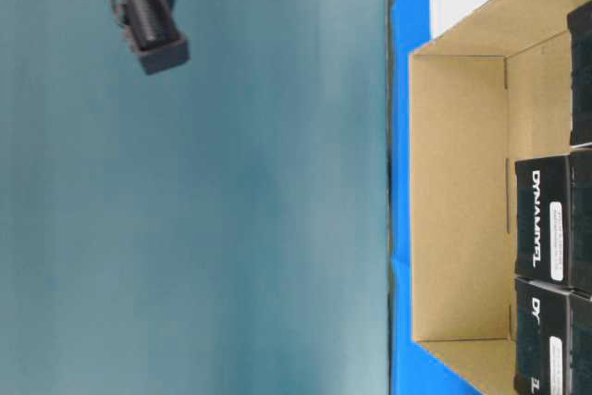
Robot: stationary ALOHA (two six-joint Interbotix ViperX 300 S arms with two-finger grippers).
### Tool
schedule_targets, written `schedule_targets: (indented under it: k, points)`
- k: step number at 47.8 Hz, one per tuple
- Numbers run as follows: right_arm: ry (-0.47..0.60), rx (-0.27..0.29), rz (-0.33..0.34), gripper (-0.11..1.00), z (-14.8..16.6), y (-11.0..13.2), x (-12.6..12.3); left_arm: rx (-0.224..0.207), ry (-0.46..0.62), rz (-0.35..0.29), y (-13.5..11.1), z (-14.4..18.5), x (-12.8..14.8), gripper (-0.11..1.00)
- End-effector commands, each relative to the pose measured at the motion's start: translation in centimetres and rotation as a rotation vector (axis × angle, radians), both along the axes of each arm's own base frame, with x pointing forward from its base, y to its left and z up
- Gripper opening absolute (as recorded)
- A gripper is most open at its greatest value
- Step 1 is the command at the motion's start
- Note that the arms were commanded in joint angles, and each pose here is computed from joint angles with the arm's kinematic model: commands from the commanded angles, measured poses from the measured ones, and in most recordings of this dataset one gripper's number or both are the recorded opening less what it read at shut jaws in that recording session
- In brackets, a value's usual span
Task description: Pick the box from inside the cardboard box.
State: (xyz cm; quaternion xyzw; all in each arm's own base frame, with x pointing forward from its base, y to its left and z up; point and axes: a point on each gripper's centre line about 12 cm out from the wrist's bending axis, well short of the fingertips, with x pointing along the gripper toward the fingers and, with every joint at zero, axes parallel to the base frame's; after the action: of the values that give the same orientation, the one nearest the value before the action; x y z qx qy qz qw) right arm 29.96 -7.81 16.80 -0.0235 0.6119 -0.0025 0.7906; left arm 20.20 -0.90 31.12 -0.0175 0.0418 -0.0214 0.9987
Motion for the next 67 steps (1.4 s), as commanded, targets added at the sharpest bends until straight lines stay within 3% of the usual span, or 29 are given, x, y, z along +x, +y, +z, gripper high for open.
schedule_targets:
  k: [1,25,53,61,67]
  points:
    - [-0.004,-0.004,0.002,0.61,-0.9,-0.1,0.4,0.0,-0.025,-0.002,0.0,1.1,0.3,-0.06]
    - [0.03,0.002,0.002,0.61,-4.2,-0.4,1.2,0.002,0.0,-0.001,0.0,1.4,0.4,-0.06]
    - [0.02,0.004,-0.009,0.62,-4.3,-0.5,1.4,0.002,0.0,0.001,0.0,1.4,0.4,-0.06]
    - [0.014,0.004,-0.015,0.89,-4.2,-0.5,1.4,-0.008,-0.003,0.0,0.0,1.5,0.4,-0.06]
    - [0.008,0.002,-0.015,0.94,-4.2,-0.5,1.5,-0.04,-0.003,0.002,0.0,1.6,0.4,-0.06]
